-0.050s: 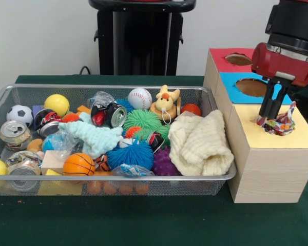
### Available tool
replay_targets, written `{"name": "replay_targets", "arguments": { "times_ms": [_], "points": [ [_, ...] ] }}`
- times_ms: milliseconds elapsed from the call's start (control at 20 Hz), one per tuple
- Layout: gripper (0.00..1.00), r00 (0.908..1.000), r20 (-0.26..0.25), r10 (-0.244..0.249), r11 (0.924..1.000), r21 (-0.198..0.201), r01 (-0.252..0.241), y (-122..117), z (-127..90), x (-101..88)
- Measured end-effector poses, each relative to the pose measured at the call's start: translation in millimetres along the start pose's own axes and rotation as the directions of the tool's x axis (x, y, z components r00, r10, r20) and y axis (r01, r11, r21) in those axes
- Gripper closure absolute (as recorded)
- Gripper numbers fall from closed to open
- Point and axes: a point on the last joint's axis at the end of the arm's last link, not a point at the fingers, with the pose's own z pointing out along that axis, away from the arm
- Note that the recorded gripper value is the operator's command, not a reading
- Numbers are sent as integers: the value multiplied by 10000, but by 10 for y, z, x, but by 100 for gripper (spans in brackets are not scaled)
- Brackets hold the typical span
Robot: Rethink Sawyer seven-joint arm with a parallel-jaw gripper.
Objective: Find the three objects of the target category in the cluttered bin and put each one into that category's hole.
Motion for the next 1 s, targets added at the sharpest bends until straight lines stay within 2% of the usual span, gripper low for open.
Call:
{"name": "replay_targets", "arguments": {
  "times_ms": [400, 800, 1000],
  "points": [
    [100, 10000, -71, 53, 9998, -170, -54, 205, 30, 100],
    [100, 9986, 511, 119, 9996, -268, -106, 271, 147, 81],
    [100, 9974, 719, -54, 9999, -145, 64, 304, 170, 115]
  ]
}}
